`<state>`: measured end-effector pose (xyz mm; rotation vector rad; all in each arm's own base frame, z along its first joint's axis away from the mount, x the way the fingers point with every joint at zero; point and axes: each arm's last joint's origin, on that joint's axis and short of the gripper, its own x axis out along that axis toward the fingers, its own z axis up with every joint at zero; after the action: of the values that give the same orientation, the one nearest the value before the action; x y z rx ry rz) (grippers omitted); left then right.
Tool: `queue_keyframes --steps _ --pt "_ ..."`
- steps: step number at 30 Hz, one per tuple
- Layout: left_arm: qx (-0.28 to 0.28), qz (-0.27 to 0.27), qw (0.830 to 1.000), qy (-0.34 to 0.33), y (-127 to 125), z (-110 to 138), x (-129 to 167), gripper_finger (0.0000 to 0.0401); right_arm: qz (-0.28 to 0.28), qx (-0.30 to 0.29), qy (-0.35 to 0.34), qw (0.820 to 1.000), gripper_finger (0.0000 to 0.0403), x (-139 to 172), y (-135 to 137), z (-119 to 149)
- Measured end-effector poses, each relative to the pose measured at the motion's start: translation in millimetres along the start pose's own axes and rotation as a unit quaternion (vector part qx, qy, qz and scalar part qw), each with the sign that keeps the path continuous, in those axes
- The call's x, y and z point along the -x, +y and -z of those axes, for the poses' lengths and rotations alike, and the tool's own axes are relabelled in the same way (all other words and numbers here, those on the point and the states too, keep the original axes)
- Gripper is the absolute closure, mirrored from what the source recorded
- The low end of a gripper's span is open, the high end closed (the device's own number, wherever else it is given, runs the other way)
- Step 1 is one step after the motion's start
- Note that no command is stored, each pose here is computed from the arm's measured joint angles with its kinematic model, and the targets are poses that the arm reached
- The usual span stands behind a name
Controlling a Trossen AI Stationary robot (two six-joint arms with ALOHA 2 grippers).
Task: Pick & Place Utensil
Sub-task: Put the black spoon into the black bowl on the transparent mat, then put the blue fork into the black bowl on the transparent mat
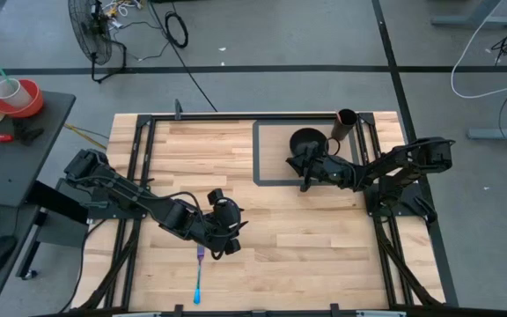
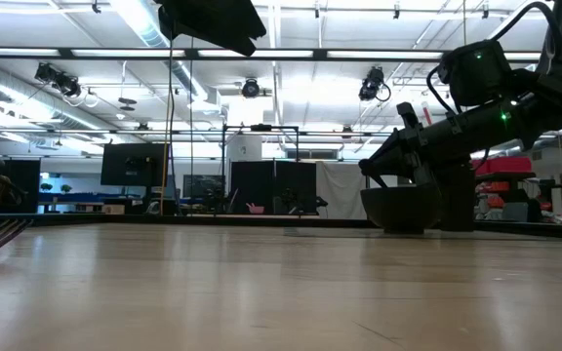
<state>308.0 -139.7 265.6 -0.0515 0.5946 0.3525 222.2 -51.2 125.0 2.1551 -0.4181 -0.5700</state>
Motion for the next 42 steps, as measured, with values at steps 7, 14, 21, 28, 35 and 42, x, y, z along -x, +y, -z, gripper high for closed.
queue_keyframes --steps 7,14,21,28,35,42 --pt "0.000 0.000 1.000 0.000 0.0 0.0 0.0 0.0224 -0.004 0.000 0.003 1.000 0.0336 0.0 0.8 0.5" --pt "0.000 0.000 1.000 0.000 -0.1 0.0 0.0 0.0224 -0.003 0.002 0.002 1.000 0.0297 0.0 0.7 0.5" --pt "0.000 0.000 1.000 0.000 -0.1 0.0 0.0 0.0224 -0.026 -0.001 0.020 0.999 0.0283 0.3 5.2 3.9" --pt "0.000 0.000 1.000 0.000 0.0 0.0 0.0 0.0224 -0.030 -0.009 0.032 0.999 0.0280 0.4 6.6 5.5" --pt "0.000 0.000 1.000 0.000 0.0 0.0 0.0 0.0224 -0.032 -0.015 0.056 0.998 0.0279 0.9 8.5 8.4" --pt "0.000 0.000 1.000 0.000 0.0 0.0 0.0 0.0224 -0.066 -0.019 0.104 0.992 0.0279 4.9 13.2 20.2"
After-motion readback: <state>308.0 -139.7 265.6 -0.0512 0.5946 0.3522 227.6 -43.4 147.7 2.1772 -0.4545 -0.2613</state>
